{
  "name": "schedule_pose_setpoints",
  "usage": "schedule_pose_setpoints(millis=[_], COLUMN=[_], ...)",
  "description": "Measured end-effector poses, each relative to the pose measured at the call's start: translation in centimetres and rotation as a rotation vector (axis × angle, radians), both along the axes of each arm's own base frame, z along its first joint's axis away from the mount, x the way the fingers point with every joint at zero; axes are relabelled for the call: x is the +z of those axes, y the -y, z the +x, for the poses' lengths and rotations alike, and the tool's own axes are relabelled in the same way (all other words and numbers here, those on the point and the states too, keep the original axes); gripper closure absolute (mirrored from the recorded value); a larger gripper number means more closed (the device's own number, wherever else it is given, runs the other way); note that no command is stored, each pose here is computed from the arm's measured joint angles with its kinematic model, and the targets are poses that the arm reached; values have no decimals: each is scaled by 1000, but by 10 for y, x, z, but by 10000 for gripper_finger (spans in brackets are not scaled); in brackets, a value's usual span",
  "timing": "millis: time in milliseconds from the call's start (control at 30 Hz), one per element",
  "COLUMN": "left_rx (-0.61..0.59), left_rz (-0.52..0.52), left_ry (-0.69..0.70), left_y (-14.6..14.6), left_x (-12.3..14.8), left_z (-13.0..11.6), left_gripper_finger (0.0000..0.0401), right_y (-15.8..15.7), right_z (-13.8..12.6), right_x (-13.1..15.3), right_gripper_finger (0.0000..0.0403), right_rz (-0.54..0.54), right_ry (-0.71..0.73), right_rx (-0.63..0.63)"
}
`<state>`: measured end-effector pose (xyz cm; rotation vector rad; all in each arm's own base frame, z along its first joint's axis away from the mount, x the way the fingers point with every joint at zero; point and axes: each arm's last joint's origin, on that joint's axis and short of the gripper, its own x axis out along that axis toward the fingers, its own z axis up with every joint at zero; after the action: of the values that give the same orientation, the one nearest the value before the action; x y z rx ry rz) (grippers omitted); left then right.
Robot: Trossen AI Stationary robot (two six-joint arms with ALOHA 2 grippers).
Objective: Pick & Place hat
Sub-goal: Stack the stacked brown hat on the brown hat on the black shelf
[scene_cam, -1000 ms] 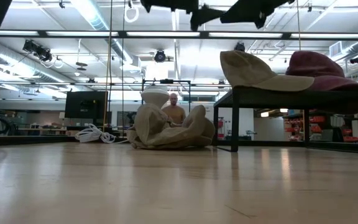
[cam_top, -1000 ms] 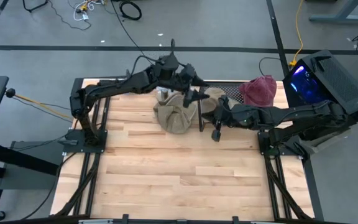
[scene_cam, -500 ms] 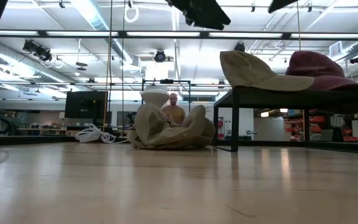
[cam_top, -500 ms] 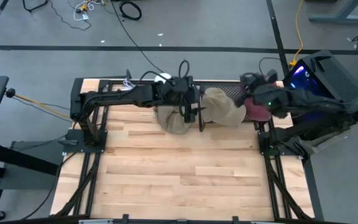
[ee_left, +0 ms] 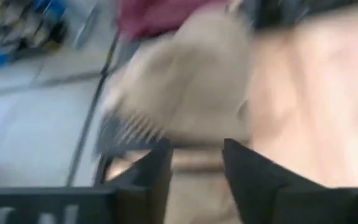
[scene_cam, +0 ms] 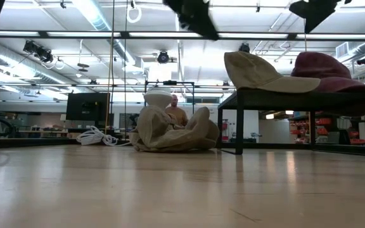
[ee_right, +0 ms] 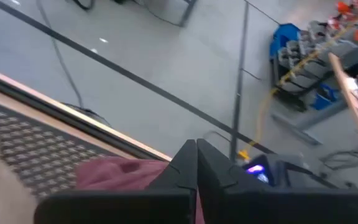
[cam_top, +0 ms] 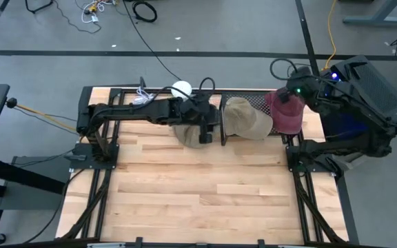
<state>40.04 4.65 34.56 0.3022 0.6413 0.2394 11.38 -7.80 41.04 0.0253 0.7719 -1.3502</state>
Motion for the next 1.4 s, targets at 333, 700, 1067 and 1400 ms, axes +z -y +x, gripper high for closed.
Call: schedule_pose_setpoints(millis=[333,700,1067,1400], left_rx=[-21,-25,-273,-332], left_rz=[-220,-258,-21,-60], left_ry=[-237,-220,-314,-376], left_y=[-15,-26,-5,-7], left_x=[-23,-85,-163,-189], left_z=[-43,-87,-82,-75], left_gripper_finger=[394,395,379,255], right_y=[21,25,34,48], right_z=[-20,-12,5,23], right_x=[-2,1,8,0], right_gripper_finger=[397,397,396,396], right_rz=[45,75,34,68], right_ry=[-61,55,110,72], right_rx=[-162,-63,78,113])
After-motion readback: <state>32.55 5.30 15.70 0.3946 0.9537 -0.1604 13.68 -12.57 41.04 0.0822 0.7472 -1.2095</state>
